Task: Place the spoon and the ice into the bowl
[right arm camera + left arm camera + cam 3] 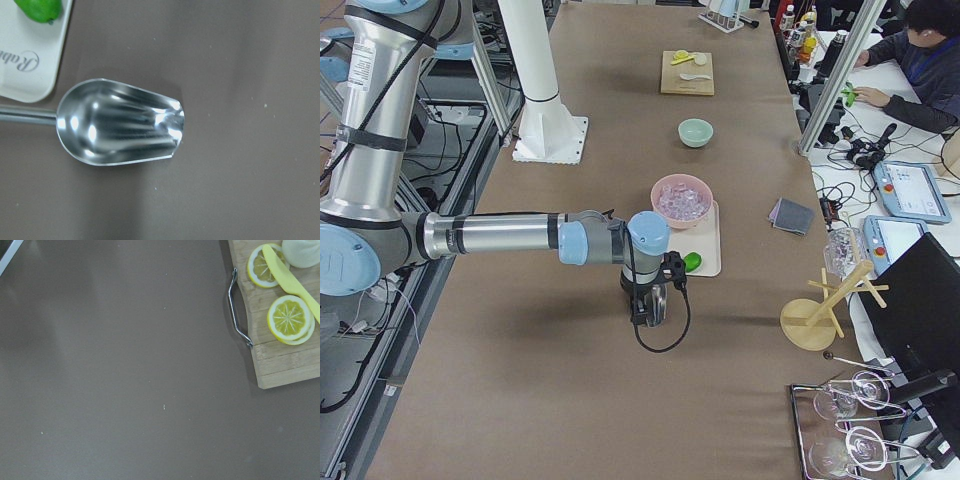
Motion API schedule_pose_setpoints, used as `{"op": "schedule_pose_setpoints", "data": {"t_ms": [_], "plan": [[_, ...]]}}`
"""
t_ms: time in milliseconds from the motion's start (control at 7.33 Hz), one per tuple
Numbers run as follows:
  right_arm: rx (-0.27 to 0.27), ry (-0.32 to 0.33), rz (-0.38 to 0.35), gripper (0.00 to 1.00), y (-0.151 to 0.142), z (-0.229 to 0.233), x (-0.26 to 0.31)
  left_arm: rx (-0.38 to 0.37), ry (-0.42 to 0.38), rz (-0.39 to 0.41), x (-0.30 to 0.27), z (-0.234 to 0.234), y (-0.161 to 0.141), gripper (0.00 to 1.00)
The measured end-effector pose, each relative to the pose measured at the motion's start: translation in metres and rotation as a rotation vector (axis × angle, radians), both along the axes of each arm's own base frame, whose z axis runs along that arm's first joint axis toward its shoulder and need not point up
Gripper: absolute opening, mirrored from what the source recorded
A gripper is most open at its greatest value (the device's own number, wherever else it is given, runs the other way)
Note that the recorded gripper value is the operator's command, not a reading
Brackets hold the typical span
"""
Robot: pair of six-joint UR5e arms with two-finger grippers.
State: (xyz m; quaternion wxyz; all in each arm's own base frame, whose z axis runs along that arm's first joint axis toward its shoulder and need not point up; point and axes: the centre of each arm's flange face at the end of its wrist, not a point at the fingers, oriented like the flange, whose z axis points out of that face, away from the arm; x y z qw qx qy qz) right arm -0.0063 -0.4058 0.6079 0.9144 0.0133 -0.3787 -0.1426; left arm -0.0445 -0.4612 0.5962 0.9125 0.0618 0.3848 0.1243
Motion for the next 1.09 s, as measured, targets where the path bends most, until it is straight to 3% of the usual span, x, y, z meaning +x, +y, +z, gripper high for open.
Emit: {"op": "schedule_pose_setpoints", "data": {"t_ms": [545,818,1091], "plan": [[0.197,-0.029,0.014,1.0,-0.054,-0.094,-0.008,0.263,0.018,-0.024,0.002,-0.044,-0.04,1.0],[0.247,-0.027,0.019,1.0,-0.068,-0.118,-0.01,0.296,0.035,-0.063,0.003,-0.053,-0.047,1.0],[0.257,-0.044,0.092,1.0,-0.089,-0.162,-0.019,0.354,0.086,-0.045,0.019,-0.069,-0.051,0.99]]}}
